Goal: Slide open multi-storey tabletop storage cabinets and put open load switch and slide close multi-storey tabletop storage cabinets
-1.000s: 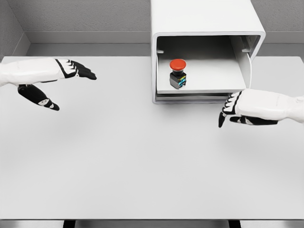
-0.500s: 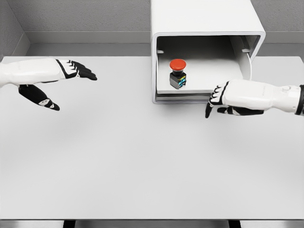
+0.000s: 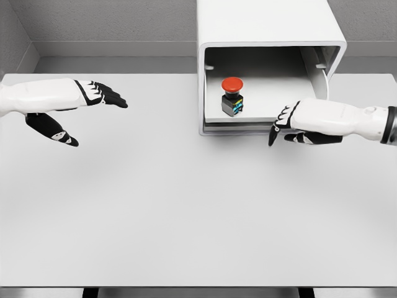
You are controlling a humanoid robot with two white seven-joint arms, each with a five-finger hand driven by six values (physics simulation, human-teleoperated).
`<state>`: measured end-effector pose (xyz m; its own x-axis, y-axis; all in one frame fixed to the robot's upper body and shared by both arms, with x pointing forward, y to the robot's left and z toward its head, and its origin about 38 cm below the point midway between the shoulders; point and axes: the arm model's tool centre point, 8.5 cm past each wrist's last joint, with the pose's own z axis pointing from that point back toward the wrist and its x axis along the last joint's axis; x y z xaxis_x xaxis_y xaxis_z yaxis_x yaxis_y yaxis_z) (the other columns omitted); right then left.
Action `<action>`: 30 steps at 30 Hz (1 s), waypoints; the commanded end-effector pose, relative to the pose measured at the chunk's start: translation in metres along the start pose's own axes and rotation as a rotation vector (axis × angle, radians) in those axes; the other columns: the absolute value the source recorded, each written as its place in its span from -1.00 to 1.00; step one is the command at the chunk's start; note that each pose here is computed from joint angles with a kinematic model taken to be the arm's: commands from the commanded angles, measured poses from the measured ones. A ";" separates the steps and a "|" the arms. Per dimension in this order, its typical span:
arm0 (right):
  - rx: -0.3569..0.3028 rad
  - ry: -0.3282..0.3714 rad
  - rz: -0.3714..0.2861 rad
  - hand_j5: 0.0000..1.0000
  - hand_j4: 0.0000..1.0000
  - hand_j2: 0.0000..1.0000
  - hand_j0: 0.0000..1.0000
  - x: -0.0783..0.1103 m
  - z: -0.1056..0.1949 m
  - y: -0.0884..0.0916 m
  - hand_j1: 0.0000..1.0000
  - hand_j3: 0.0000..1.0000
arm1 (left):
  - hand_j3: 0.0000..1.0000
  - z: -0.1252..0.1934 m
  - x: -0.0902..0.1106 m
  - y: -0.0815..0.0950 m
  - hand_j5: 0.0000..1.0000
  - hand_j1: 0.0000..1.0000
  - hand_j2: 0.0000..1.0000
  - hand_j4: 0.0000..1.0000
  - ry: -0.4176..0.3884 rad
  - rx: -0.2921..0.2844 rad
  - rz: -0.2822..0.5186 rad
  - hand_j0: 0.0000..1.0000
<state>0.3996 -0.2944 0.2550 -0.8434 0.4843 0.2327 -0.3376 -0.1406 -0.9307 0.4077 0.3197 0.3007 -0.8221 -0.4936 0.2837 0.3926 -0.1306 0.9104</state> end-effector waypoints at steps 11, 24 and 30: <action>0.004 0.001 -0.022 0.06 0.06 0.06 0.06 -0.008 -0.012 0.002 0.06 0.06 | 1.00 0.001 0.000 0.000 1.00 1.00 1.00 1.00 0.001 0.002 0.008 1.00; -0.016 0.028 -0.033 0.11 0.11 0.11 0.11 -0.024 -0.023 -0.003 0.11 0.11 | 1.00 0.001 0.000 -0.001 1.00 1.00 1.00 1.00 0.002 0.001 0.008 1.00; -0.003 0.024 -0.040 0.11 0.11 0.11 0.11 -0.029 -0.034 -0.003 0.11 0.11 | 1.00 0.001 -0.002 -0.002 1.00 1.00 1.00 1.00 0.007 -0.002 0.006 1.00</action>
<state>0.4379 -0.2794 0.2465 -0.8252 0.5080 0.2470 -0.3541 -0.1245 -0.9269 0.4078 0.3208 0.2984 -0.8196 -0.4981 0.2831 0.3958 -0.1351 0.9083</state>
